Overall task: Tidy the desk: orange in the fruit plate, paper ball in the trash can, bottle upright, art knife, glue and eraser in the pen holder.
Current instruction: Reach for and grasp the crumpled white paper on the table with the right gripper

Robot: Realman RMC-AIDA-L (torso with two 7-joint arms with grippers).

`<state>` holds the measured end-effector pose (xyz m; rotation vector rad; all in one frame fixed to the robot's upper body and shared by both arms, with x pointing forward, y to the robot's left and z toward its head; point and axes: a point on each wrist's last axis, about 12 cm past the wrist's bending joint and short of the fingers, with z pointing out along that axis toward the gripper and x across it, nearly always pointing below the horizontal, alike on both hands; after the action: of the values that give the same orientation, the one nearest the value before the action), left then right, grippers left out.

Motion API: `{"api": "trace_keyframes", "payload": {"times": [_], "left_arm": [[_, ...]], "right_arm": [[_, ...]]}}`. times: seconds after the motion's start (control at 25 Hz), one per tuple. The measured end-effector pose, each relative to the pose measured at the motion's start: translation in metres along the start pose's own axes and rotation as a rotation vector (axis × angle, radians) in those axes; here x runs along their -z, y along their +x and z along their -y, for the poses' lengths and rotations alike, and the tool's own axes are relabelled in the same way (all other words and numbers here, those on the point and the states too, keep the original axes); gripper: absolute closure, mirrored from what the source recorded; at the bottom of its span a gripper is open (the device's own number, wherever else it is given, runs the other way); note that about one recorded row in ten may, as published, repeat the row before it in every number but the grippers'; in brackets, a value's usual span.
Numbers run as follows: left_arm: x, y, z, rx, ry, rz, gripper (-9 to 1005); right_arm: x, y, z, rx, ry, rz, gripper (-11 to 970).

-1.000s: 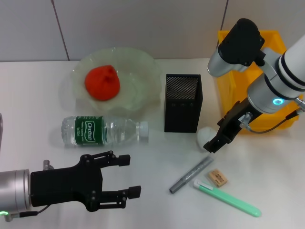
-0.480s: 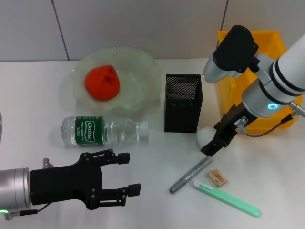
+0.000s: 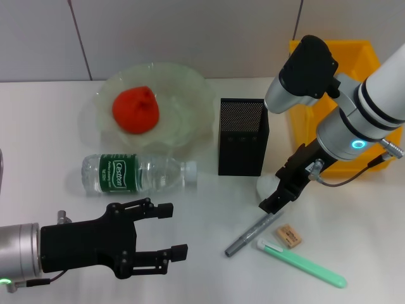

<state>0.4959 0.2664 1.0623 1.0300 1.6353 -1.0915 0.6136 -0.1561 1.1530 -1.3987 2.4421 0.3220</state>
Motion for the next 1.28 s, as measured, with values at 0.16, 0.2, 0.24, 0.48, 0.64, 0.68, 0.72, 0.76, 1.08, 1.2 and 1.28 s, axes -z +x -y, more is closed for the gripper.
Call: {"api": "trace_keyframes", "payload": {"times": [0.16, 0.2, 0.24, 0.48, 0.64, 0.68, 0.72, 0.76, 1.08, 1.2, 1.28], "left_arm": [[0.000, 0.000, 0.000, 0.000, 0.001, 0.002, 174], [0.000, 0.000, 0.000, 0.000, 0.001, 0.002, 174], [0.000, 0.000, 0.000, 0.000, 0.001, 0.002, 174], [-0.001, 0.000, 0.000, 0.001, 0.002, 0.002, 174], [-0.001, 0.000, 0.000, 0.001, 0.002, 0.002, 175], [-0.001, 0.000, 0.000, 0.001, 0.002, 0.002, 175], [-0.001, 0.000, 0.000, 0.001, 0.002, 0.002, 175], [-0.001, 0.000, 0.000, 0.001, 0.002, 0.002, 175], [-0.001, -0.001, 0.000, -0.002, 0.003, 0.003, 175], [-0.001, -0.001, 0.000, -0.003, 0.004, 0.004, 175], [-0.001, -0.001, 0.000, -0.003, 0.004, 0.004, 175]], "right_arm": [[0.001, 0.001, 0.002, -0.011, 0.010, 0.009, 131], [0.002, 0.001, 0.002, -0.011, 0.016, 0.013, 131], [0.002, 0.001, 0.002, -0.011, 0.016, 0.013, 131], [0.004, 0.002, 0.004, -0.015, 0.022, 0.015, 130], [0.002, 0.001, 0.005, -0.010, 0.041, 0.019, 130], [0.001, 0.001, 0.005, -0.008, 0.045, 0.018, 130], [0.001, 0.001, 0.005, -0.008, 0.045, 0.018, 130], [0.000, 0.001, 0.006, -0.006, 0.048, 0.017, 130], [-0.008, 0.000, 0.003, 0.011, 0.054, 0.000, 131], [-0.011, 0.000, 0.003, 0.012, 0.057, -0.001, 131], [-0.012, 0.000, 0.004, 0.010, 0.063, 0.003, 131]]}}
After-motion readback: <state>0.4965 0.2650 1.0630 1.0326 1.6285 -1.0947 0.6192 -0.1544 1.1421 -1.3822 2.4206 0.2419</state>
